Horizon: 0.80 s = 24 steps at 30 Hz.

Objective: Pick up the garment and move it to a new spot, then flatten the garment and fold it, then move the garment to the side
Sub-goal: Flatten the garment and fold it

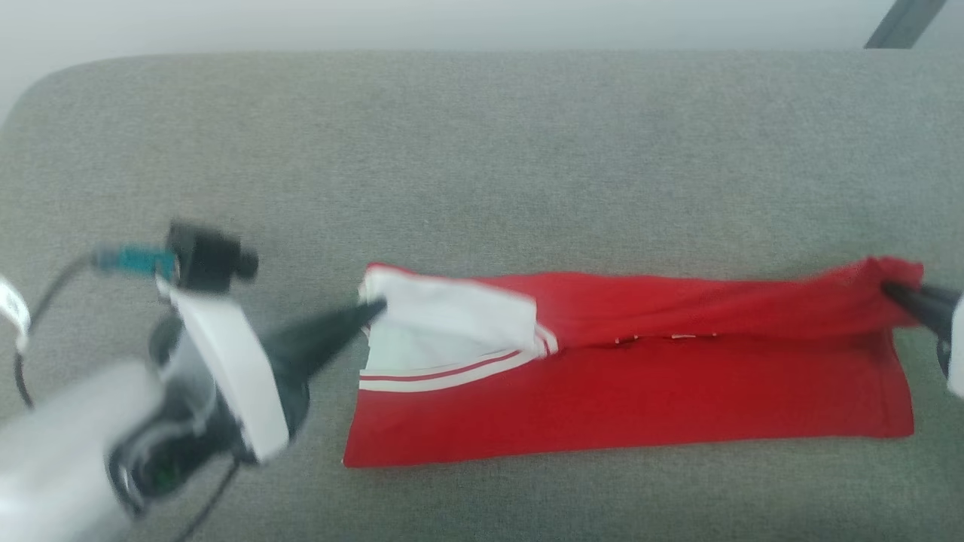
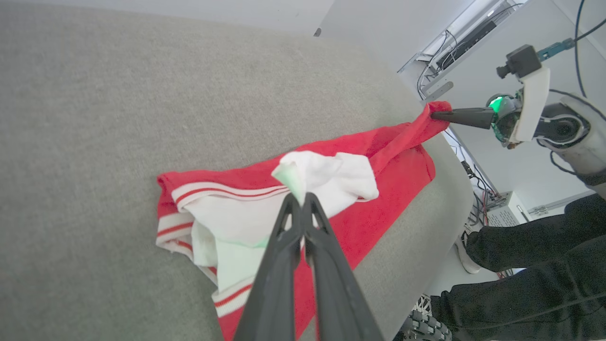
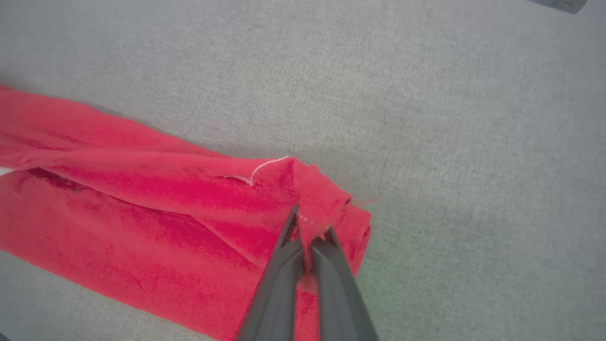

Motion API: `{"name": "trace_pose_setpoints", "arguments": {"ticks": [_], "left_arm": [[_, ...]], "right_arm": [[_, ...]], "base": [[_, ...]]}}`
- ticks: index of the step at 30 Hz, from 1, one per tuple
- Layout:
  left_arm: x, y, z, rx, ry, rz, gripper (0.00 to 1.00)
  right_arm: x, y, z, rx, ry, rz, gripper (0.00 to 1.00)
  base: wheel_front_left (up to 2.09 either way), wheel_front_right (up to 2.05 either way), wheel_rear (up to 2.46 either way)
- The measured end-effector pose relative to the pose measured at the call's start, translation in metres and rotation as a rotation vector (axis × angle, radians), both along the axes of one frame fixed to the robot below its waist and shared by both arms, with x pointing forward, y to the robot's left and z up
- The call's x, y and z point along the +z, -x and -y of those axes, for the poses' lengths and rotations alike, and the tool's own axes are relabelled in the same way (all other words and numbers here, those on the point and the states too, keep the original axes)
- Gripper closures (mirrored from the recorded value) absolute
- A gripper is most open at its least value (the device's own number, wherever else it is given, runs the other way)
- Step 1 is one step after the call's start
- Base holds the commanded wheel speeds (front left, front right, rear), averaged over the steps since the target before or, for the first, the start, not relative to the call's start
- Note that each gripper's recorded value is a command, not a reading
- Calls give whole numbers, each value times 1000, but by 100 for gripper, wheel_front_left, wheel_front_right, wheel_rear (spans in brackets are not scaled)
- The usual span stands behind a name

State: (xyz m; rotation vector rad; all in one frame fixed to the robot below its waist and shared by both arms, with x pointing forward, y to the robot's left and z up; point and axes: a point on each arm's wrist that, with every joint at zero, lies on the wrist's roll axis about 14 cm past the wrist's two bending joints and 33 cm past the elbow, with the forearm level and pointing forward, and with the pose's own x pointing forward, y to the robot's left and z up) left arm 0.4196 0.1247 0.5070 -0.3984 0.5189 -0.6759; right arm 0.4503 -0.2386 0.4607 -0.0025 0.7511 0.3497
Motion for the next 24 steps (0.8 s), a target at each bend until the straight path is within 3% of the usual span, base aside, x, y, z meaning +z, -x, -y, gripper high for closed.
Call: {"name": "trace_pose_setpoints", "arguments": {"ticks": [6, 19, 20, 22, 23, 24], "left_arm": [[-38, 31, -4, 35, 22, -74, 100], [-119, 25, -2, 68, -91, -171, 100], [-121, 23, -1, 71, -90, -171, 93], [-120, 20, 2, 80, -78, -156, 55], [-117, 19, 3, 88, -68, -144, 7], [-114, 17, 3, 98, -57, -131, 0]], "right_arm": [[-23, 18, 7, -39, -31, -26, 100], [-68, 18, 2, -73, -20, -74, 100], [-68, 17, 2, -74, -20, -69, 87], [-67, 16, 0, -76, -28, -60, 44], [-65, 16, -1, -79, -35, -54, 2], [-63, 15, -2, -82, -46, -46, 0]], "base": [[0, 0, 0], [0, 0, 0], [0, 0, 0], [0, 0, 0], [0, 0, 0], [0, 0, 0]]}}
